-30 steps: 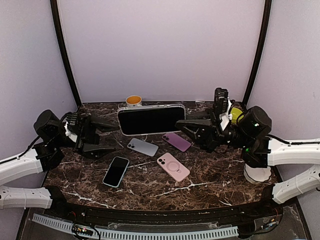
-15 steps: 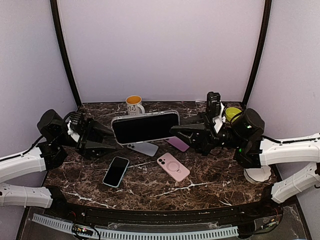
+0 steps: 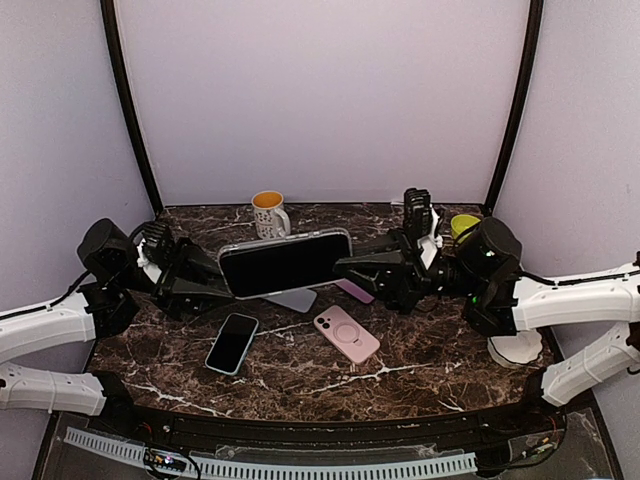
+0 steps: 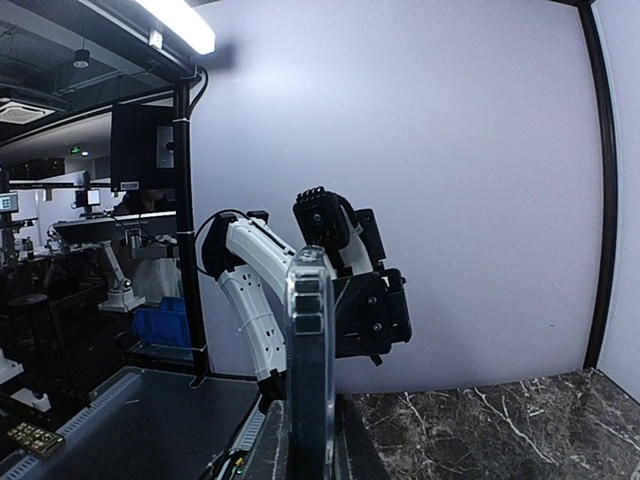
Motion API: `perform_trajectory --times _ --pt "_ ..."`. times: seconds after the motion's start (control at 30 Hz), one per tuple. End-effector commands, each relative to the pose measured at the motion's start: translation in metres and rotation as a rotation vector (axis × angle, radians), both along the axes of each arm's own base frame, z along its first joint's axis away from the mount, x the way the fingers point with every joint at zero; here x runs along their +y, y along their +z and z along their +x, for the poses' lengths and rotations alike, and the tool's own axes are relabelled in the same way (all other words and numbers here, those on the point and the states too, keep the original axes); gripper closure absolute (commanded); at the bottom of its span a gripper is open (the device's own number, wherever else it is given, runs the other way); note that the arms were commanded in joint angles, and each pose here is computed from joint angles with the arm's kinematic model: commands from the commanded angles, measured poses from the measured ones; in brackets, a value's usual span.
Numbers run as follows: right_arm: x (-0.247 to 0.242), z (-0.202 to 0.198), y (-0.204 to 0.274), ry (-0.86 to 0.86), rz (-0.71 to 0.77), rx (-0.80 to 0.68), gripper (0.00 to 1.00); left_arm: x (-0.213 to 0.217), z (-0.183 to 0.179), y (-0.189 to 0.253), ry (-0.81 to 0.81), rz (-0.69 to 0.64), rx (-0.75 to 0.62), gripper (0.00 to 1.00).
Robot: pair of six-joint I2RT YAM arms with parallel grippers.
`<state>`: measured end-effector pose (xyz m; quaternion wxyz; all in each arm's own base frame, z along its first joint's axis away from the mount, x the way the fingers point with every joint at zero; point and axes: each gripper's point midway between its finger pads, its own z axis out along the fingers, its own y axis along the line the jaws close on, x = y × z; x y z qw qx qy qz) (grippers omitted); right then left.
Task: Take the phone out of the phone case
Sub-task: Remove the phone case from the phone.
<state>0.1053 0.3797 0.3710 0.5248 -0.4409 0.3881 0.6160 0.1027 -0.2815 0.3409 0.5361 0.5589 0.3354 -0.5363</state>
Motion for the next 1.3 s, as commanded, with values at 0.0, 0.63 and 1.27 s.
perform_trajectory --times 0.0,0.63,1.27 --pt "-0.013 -0.008 0.045 0.015 0.147 -0.092 1.00 0.001 -0.005 0.013 -0.032 -0.016 -0.035 0.76" --pt "-0.011 -0.040 0.025 0.273 0.034 -0.011 1.00 0.002 -0.028 -0.012 -0.133 0.028 -0.146 0.87" --pt "-0.008 -0.056 0.007 0.333 -0.073 0.005 1.00 -0.006 -0.022 -0.026 -0.049 0.059 -0.217 0.67"
